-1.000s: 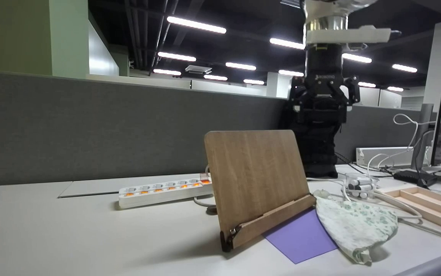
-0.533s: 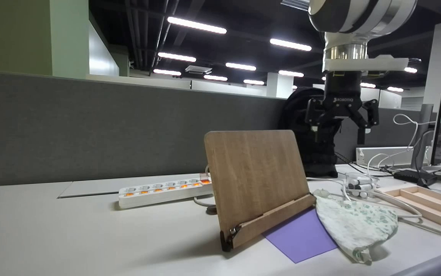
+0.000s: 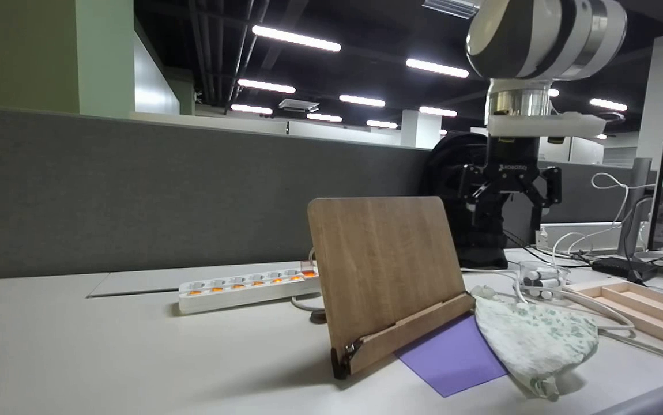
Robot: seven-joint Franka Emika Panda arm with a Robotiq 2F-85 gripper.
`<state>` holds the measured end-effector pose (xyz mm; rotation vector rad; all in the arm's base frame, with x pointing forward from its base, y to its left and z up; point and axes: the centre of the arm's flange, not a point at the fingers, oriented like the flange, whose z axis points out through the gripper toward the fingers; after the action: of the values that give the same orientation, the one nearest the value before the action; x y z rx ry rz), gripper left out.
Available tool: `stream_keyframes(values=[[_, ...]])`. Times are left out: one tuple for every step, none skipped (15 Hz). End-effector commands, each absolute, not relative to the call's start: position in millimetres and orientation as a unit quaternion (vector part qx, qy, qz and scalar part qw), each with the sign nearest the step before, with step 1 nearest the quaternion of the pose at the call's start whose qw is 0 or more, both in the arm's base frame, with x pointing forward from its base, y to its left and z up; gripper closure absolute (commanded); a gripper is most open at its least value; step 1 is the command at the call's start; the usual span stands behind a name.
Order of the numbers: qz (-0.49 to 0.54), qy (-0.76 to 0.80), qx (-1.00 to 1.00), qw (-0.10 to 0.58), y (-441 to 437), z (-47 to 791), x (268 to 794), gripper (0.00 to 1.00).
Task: Hang the white cloth on the wooden board
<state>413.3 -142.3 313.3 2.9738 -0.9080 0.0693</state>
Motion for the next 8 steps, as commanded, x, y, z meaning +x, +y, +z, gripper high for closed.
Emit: stream_keyframes(values=[[0.026, -0.312, 0.949, 0.047, -165.3, 270.7, 420.5, 0.0], [0.023, -0.315, 0.947, 0.054, -170.5, 260.8, 419.7, 0.0], [0.02, -0.318, 0.946, 0.062, -178.1, 249.4, 418.5, 0.0], [0.016, -0.32, 0.945, 0.068, -184.2, 239.6, 417.0, 0.0], [0.01, -0.322, 0.944, 0.071, -192.0, 228.7, 414.2, 0.0], [0.004, -0.325, 0.943, 0.074, -199.8, 218.1, 411.3, 0.0], [-0.004, -0.327, 0.942, 0.073, -208.2, 207.1, 408.6, 0.0], [-0.011, -0.332, 0.941, 0.072, -214.6, 198.3, 406.3, 0.0]])
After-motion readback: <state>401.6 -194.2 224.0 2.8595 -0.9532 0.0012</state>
